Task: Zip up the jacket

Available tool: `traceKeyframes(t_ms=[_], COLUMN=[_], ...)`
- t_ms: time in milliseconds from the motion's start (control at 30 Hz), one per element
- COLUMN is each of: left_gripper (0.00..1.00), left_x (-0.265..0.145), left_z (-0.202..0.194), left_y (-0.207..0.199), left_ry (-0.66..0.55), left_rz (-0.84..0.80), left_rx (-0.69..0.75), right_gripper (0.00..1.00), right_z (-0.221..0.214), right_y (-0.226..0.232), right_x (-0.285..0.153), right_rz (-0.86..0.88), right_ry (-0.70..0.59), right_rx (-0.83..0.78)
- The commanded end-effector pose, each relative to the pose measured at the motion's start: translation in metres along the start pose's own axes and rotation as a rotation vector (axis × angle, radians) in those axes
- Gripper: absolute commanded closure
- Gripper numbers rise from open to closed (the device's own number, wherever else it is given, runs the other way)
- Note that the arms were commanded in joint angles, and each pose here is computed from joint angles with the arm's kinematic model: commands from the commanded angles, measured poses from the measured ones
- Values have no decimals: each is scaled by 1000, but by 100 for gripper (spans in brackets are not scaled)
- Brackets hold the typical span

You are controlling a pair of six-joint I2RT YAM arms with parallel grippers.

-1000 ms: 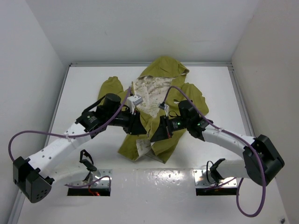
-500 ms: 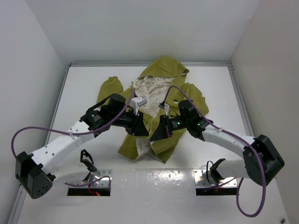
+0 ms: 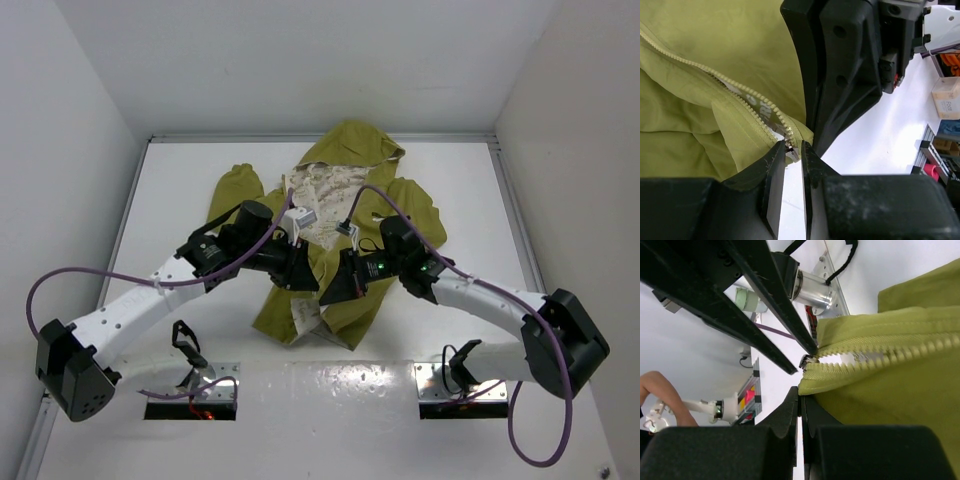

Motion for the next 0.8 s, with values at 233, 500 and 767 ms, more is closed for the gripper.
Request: traceKeyframes(t_ms=[233,500,767], left_gripper=[84,100,100], left_x=[1,0,-6], left_z=[6,10,38], left_y=[-13,-19,-35], left_ry=[-9,-19,-124], left_rz=[-26,-57,-72], left_rx=[15,31,89], right_gripper=[100,100,100], right_z=[20,16,-2], right_y=[20,20,21], right_x=[0,0,0], right_rz=[55,67,82], right_ry=[-53,-37,31], right_rx=[-159,-181,-210])
Point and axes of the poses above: each gripper's point midway between its finger pads, its own x axis out along the fingers, its own y axis along the line the jaws close on, z = x × y, the point moved 6 cm from there along -x, back along the fingers, and after that the axes turned 11 degrees about -x, right-handed, at the moved point
